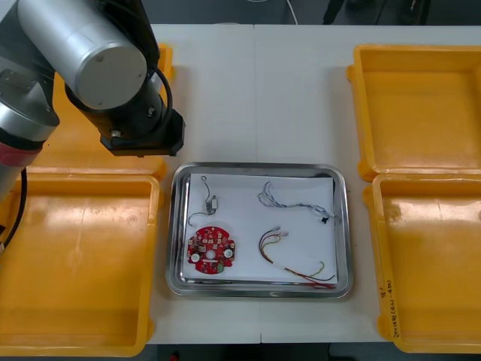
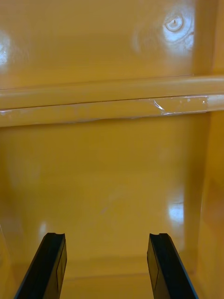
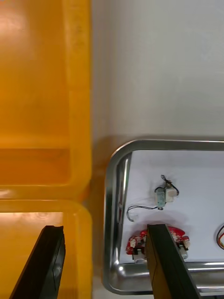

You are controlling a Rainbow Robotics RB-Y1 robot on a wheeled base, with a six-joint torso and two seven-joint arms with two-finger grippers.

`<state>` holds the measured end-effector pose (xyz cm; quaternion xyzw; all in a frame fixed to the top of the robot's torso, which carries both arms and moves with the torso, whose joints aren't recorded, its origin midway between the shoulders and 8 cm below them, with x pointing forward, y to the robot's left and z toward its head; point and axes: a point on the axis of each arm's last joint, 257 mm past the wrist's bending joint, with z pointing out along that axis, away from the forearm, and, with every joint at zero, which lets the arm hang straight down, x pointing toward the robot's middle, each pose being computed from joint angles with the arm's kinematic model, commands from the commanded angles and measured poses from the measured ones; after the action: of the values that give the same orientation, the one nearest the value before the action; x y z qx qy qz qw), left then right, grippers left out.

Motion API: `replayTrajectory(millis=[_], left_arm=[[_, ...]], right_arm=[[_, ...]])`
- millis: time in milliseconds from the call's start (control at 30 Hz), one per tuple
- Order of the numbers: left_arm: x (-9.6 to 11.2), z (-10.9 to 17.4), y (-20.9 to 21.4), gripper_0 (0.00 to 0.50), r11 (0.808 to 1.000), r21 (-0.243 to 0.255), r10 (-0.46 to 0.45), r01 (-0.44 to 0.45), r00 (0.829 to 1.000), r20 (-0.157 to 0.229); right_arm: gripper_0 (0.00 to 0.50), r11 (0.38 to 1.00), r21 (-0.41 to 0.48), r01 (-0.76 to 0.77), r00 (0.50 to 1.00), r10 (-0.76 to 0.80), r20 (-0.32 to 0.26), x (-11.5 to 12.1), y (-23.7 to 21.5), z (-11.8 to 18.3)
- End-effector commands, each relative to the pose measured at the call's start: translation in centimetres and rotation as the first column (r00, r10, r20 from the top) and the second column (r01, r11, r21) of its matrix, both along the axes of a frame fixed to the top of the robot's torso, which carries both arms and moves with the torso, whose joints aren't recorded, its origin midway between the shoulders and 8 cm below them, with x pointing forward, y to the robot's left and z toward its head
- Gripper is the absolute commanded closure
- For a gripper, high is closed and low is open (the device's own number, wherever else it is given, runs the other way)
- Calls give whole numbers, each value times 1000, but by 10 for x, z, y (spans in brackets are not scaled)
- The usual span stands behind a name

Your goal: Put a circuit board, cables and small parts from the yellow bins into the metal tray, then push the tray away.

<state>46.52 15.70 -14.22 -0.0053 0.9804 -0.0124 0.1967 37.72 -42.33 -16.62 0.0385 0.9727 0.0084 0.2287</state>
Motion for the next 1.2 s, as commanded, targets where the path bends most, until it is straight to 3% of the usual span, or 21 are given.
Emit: replayTrajectory(millis=[33,333,733,933,1200], left_arm=[[11,44,32,0,999,34,19,-22,996,84],[-2,47,76,0,996,61,54,-58,996,67],[-27,40,137,0,993,42,103,-106,992,77],[-37,29,157,0,994,30,105,-108,991,88],[-41,16,182,0,997,22,67,-70,992,111]], right_arm=[[0,999,18,36,999,-36,13,-5,0,8],[0,999,12,38,999,-38,16,-6,-4,14],[0,994,-82,-75,995,79,53,-9,17,39],[0,965,-124,-230,970,239,55,-3,66,42],[0,875,-193,-444,887,459,41,-1,138,44]])
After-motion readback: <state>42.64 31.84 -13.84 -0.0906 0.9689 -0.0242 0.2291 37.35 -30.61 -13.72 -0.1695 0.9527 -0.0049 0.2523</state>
